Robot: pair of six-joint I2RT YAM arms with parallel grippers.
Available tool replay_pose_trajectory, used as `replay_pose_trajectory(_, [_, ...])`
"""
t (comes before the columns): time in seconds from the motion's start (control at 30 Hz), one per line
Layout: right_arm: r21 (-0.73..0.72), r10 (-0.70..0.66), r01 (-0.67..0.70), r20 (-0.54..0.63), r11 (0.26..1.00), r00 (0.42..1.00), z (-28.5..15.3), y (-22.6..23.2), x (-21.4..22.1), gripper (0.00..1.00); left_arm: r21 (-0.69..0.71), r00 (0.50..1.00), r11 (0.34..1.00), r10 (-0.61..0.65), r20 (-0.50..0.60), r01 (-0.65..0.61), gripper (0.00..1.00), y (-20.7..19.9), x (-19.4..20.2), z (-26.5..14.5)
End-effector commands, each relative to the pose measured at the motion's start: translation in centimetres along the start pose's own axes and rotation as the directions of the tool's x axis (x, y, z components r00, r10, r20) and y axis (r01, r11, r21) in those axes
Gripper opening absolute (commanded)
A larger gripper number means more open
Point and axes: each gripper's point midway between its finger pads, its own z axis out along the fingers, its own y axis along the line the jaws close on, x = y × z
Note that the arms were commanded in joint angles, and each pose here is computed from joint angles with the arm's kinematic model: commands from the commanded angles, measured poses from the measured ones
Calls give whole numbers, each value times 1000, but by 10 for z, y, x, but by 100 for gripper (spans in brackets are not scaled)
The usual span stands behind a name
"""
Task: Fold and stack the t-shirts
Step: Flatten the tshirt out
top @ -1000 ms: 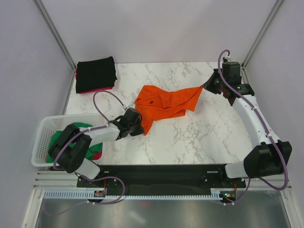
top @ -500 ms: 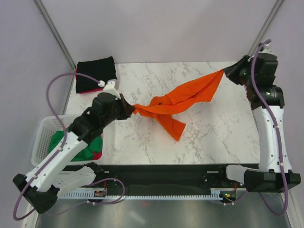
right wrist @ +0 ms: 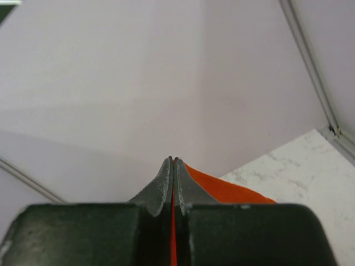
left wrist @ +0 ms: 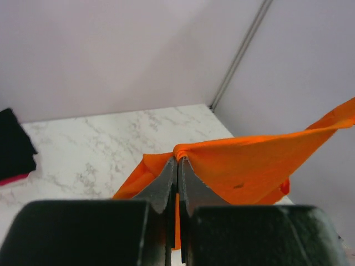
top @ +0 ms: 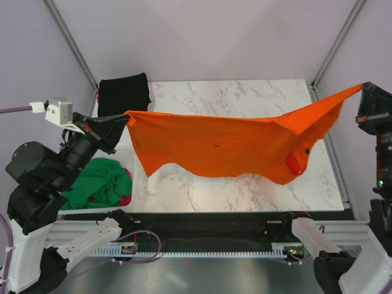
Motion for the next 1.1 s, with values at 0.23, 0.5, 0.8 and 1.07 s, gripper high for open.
replay_pose_trajectory(0.23, [52,16,-35,334,998,942,-98,-18,-102,0,409,925,877,94,367,-251,2,-83,-101,-81])
replay_pose_trajectory(0.5, [152,-219,190,203,970,954,-19,-18,-66,0,333,951,922,99,293,-199,2,-72,-81,-17])
replay_pose_trajectory(0.8, [254,-422,545,-409,799,809,189,-89,168,0,-56,972,979,184,-144,-194,2,23,55,140])
replay_pose_trajectory(1.07, [162,-363,682,-747,713,557,268,-167,360,77,-287,759,954,-124,-639,-86,27,193,279,236])
